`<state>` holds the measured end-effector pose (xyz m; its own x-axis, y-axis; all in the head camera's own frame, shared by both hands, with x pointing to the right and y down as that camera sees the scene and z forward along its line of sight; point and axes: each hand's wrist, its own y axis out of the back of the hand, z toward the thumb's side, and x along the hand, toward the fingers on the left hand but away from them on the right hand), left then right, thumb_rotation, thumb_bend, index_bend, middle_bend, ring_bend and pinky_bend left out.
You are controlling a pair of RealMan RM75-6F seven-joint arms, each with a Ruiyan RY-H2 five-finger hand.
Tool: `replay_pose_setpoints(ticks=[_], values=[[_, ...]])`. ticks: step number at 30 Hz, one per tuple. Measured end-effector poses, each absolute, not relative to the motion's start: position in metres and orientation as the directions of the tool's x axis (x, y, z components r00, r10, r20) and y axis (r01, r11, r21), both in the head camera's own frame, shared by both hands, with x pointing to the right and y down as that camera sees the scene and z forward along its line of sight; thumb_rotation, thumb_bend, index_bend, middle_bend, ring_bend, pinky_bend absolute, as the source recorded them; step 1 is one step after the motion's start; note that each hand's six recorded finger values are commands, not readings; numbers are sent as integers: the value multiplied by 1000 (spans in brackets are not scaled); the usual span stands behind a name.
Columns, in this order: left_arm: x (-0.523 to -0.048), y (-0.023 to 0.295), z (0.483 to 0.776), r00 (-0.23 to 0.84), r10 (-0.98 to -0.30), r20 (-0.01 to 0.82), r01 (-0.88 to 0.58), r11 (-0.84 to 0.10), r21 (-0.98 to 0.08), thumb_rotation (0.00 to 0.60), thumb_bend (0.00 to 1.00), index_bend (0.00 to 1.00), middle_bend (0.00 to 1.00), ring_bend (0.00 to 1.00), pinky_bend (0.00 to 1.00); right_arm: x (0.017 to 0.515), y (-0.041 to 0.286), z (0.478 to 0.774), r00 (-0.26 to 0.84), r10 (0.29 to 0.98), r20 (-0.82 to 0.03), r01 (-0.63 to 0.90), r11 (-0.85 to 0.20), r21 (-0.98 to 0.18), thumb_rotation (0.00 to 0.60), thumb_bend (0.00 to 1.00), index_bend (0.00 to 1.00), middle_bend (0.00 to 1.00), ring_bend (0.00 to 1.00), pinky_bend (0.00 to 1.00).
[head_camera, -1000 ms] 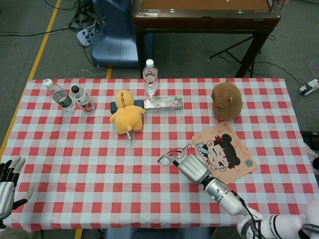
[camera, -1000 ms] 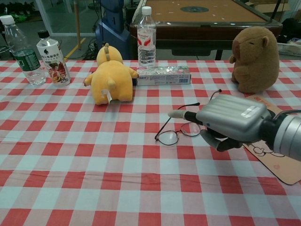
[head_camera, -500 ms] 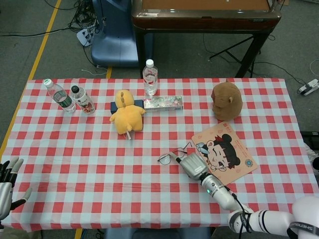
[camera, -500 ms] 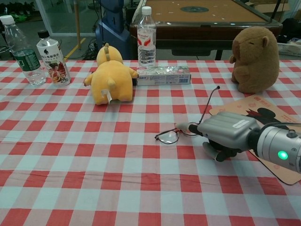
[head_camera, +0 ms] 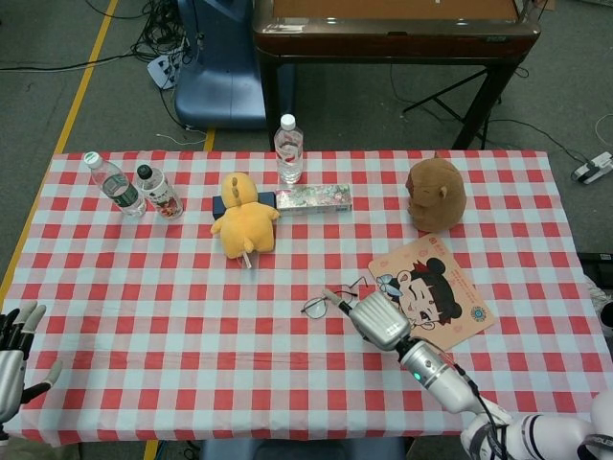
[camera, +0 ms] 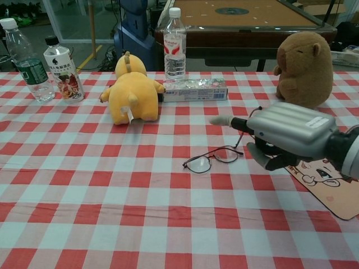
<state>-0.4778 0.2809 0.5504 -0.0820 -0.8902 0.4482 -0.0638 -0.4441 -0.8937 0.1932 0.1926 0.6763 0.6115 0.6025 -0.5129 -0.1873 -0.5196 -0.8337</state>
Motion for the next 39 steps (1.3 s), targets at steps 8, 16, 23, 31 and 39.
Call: replay_pose_setpoints(ticks=[8,16,23,31,39], values=[[-475,280,554,-78,-887,455,-62,-451,-890,600,320,0,0,0,0,250,189,631,565,727,-391,-47,-444,-895,600,703,0,1000,1000,904],[-469,279,558,-63,-883,464,-62,-461,-885,600,320,0,0,0,0,292,195,628,484,763,-428,-63,-457,-887,600,703,0,1000,1000,904],[-471,280,558,-73,-882,466,-61,-463,-884,600,320,0,0,0,0,290,185,654,464,741,-484,-98,-501,-860,600,703,0,1000,1000,904],[-476,282,557,-90,-880,466,-57,-463,-885,600,320,0,0,0,0,268,178,683,468,714,-521,-117,-534,-837,600,703,0,1000,1000,904],[-481,285,557,-101,-877,469,-58,-466,-883,600,320,0,0,0,0,238,185,699,506,664,-551,-132,-572,-810,600,703,0,1000,1000,904]])
